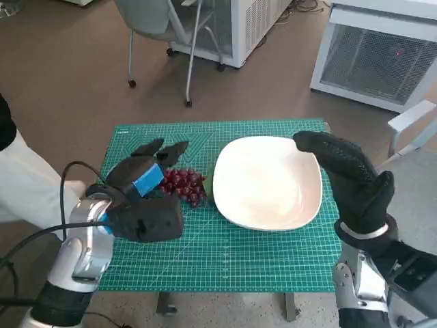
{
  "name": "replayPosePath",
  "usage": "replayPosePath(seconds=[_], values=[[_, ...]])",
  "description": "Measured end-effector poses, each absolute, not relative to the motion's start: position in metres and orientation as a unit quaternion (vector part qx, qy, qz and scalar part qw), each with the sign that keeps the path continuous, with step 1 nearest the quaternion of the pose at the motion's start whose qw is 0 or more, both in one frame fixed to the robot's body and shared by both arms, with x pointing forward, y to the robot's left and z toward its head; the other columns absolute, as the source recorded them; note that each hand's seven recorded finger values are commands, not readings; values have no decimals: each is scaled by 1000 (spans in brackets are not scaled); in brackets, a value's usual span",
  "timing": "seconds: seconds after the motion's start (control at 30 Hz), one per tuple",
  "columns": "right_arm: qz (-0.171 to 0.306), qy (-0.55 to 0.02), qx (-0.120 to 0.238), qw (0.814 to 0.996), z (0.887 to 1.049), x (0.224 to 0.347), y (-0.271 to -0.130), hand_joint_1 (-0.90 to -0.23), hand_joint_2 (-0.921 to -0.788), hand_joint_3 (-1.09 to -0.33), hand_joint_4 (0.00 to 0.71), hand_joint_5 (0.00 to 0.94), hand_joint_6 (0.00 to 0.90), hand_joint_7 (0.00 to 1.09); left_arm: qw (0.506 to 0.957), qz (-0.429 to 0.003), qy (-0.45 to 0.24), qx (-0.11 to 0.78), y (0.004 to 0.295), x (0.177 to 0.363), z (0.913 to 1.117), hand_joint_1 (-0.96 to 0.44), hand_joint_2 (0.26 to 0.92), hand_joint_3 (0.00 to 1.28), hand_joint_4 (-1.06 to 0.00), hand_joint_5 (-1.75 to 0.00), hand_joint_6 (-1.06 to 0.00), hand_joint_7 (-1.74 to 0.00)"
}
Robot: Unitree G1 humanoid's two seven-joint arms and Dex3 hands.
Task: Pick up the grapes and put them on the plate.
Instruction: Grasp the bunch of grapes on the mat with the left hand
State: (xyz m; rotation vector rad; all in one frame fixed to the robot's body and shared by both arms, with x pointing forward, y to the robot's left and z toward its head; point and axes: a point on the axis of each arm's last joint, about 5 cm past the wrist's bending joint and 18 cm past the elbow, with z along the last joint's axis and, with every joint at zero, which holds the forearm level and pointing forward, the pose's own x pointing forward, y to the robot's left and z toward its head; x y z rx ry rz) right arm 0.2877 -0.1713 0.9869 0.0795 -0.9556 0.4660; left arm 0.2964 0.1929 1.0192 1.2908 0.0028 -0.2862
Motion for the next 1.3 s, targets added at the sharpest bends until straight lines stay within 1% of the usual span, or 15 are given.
replayPosePath(seconds=[0.43,0.63,0.8,1.0,1.3], values=[[222,-454,36,862,985,288,-175,-667,-921,-645,281,1,259,75,786,-138,73,598,188,323,1003,-436,745,1,-17,0,-181,0],[223,-453,35,862,985,288,-176,-664,-921,-645,282,1,261,74,780,-150,104,599,183,333,991,-424,745,1,-11,0,-175,0],[223,-454,34,862,985,288,-176,-663,-921,-647,283,1,262,72,772,-163,124,602,180,339,982,-424,745,1,-6,0,-172,0],[222,-455,33,862,985,288,-176,-664,-921,-648,282,1,262,71,765,-169,130,608,177,344,975,-415,744,0,-9,-2,-171,0],[220,-454,32,863,984,289,-177,-667,-921,-648,282,1,263,68,757,-167,112,622,170,349,970,-388,738,0,-46,-12,-185,-6]])
